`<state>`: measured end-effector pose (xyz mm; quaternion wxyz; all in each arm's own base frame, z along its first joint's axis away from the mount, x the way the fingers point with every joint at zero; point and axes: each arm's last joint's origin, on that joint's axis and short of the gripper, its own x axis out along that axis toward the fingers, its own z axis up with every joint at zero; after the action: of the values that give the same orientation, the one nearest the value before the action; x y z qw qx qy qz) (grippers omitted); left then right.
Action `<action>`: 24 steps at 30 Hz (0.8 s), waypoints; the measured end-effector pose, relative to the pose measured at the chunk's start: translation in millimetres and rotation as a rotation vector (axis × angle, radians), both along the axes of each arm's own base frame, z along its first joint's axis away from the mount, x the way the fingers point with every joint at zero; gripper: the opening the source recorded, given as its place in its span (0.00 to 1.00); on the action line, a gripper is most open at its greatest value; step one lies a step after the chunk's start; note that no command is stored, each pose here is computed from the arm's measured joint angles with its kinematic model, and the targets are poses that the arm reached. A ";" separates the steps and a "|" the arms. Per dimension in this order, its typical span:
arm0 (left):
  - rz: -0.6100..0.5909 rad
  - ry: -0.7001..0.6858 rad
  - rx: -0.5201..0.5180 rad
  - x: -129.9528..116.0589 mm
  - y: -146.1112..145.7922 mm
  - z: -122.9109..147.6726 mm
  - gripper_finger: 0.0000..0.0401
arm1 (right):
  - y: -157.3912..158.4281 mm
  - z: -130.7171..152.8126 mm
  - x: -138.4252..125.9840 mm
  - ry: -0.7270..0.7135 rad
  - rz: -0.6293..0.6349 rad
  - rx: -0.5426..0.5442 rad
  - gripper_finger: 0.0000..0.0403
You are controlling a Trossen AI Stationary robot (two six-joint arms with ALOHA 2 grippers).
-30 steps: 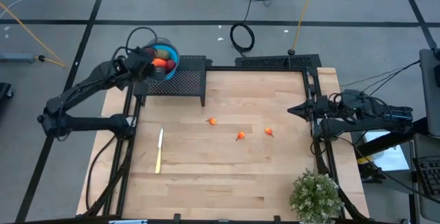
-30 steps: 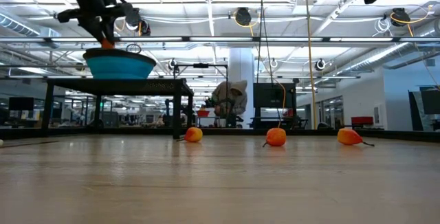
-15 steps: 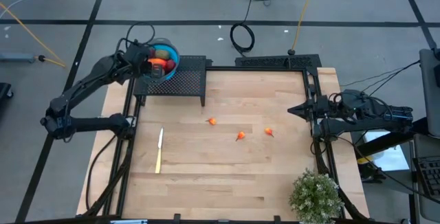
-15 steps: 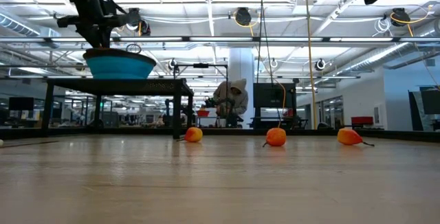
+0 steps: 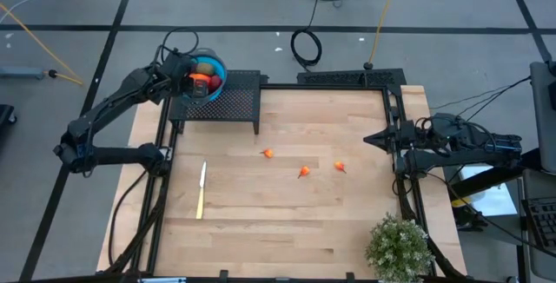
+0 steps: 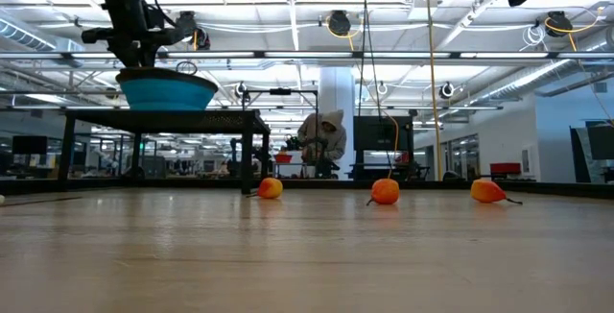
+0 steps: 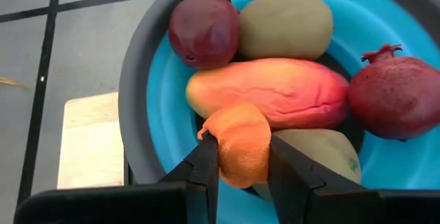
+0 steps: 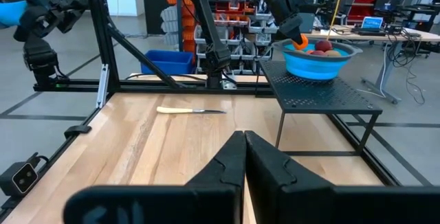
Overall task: Pick & Place Fruit
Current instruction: Put the tangerine into the blue strainer bowl on the shelf, then put the pear into the blue strainer bowl on the shelf
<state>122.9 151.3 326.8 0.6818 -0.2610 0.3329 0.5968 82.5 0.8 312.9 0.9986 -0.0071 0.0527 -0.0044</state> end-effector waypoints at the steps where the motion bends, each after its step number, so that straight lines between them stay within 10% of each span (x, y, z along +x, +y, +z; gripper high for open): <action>1: 0.000 -0.001 0.000 -0.1 -0.1 0.1 0.23 | 0.0 0.0 0.0 0.000 0.000 0.000 0.00; 13: -0.013 0.023 0.041 -2.8 -1.9 4.1 0.54 | 0.0 0.0 0.0 0.000 0.000 0.000 0.00; 24: -0.126 -0.270 0.056 0.4 -27.7 46.8 0.57 | 0.0 -0.1 0.3 0.002 -0.001 0.018 0.00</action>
<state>123.2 123.6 373.6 0.7633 -0.2985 0.2373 0.5214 82.8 0.8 312.8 0.9986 0.0018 0.0536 -0.0045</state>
